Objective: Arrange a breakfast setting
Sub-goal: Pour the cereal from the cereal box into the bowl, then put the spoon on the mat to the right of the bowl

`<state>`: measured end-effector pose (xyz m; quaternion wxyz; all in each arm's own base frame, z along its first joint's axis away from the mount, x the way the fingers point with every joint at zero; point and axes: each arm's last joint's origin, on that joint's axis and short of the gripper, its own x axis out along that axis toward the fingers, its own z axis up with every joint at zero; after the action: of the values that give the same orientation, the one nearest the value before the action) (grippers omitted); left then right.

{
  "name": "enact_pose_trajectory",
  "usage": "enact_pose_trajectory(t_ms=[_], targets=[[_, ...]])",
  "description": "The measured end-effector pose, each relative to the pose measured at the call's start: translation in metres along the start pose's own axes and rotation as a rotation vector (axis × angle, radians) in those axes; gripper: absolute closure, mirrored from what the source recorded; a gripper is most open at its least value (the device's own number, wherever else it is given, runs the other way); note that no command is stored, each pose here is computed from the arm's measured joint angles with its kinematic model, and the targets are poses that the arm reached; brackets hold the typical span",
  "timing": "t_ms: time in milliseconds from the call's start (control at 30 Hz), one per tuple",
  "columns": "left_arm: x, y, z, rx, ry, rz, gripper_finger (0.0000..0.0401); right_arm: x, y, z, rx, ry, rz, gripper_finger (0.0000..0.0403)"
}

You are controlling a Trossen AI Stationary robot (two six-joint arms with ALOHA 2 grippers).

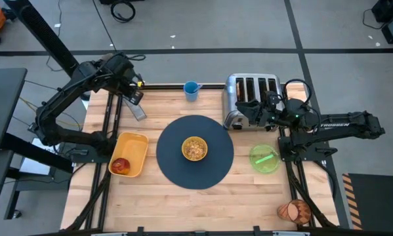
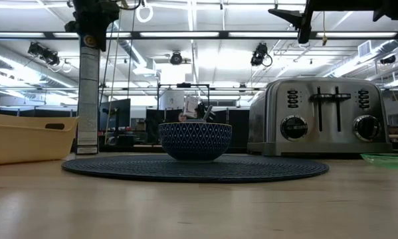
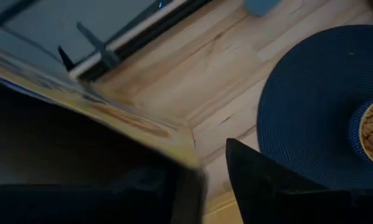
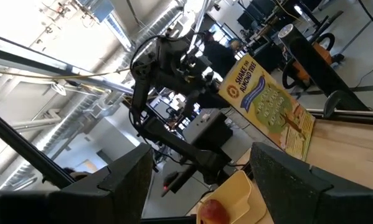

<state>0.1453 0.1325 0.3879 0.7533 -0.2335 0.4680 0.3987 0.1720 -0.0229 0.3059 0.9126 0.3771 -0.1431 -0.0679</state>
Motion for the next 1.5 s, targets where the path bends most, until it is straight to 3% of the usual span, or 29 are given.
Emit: enact_pose_trajectory(t_ms=[967, 1167, 1500], targets=[[-0.058, 0.003, 0.015, 0.0, -0.232, -0.049, 0.0257, 0.0, 0.001, -0.001, -0.024, 0.043, 0.045, 0.0128], [-0.078, -0.008, 0.013, 0.028, -0.298, -0.14, 0.0257, 0.0, 0.001, -0.001, -0.061, 0.045, 0.049, 0.0128], [-0.095, -0.051, 0.002, 0.079, -0.334, -0.348, 0.0257, -0.001, 0.006, -0.005, -0.149, 0.025, 0.03, 0.0129]])
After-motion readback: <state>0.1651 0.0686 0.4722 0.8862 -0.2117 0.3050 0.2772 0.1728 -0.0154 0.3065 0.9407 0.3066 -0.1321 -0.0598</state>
